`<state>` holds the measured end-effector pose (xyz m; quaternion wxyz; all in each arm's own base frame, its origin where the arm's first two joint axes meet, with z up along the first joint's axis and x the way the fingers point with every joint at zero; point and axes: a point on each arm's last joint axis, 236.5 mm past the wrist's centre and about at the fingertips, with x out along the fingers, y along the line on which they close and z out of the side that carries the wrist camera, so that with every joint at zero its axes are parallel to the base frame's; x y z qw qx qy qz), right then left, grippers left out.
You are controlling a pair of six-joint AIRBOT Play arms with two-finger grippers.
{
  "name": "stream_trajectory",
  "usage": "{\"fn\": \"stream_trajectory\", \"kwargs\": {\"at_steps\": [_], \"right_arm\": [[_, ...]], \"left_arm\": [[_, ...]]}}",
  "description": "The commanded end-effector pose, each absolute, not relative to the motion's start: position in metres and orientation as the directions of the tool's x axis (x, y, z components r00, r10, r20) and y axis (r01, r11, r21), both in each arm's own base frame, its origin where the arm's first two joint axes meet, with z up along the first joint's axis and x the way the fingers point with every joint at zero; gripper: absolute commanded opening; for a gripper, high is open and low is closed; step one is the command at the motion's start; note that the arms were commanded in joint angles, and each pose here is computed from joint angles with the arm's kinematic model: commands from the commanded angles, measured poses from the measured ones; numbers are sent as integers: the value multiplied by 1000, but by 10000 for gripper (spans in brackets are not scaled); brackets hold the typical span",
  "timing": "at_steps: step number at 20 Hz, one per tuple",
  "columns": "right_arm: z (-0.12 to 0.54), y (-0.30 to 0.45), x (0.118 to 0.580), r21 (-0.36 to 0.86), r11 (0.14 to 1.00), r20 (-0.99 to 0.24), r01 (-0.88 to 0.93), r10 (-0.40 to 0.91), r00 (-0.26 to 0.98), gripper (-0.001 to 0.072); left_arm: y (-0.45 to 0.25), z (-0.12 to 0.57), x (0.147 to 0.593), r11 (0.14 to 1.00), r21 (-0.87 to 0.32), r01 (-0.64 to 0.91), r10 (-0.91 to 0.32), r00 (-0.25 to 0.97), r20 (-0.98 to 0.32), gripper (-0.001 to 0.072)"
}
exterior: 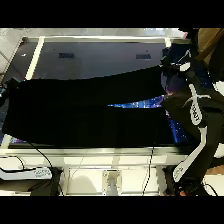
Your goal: Fold the clothes and pants, and hang the long-sleeved shirts on hangers.
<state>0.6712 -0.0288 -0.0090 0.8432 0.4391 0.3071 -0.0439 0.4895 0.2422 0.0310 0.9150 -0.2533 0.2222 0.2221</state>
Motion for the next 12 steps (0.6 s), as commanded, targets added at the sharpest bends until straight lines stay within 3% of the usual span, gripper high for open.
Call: {"fn": "stream_trajectory", "kwargs": {"at_steps": [1, 2, 3, 5, 8, 10, 12], "right_arm": [[-10, -33, 680, 743, 571, -529, 349, 180, 829, 96], [-5, -28, 681, 756, 558, -523, 342, 200, 829, 373], [5, -26, 681, 759, 563, -521, 327, 223, 824, 445], [37, -22, 675, 749, 602, -526, 276, 286, 801, 446], [99, -33, 629, 621, 765, -602, 170, 327, 728, 445], [117, -48, 559, 437, 888, -755, 143, 276, 594, 446], [123, -68, 479, 216, 968, -896, 127, 145, 419, 445]], "left_arm": [[244, 23, 494, 763, -368, -531, 307, 799, -517, 52], [243, 28, 494, 766, -369, -526, 306, 804, -510, 295], [240, 40, 493, 771, -374, -515, 302, 814, -497, 628], [239, 80, 481, 782, -385, -489, 298, 837, -458, 660], [245, 149, 430, 797, -380, -469, 305, 856, -417, 652], [248, 168, 377, 787, -378, -489, 291, 833, -472, 651], [254, 153, 313, 733, -367, -574, 289, 750, -595, 652]]}}
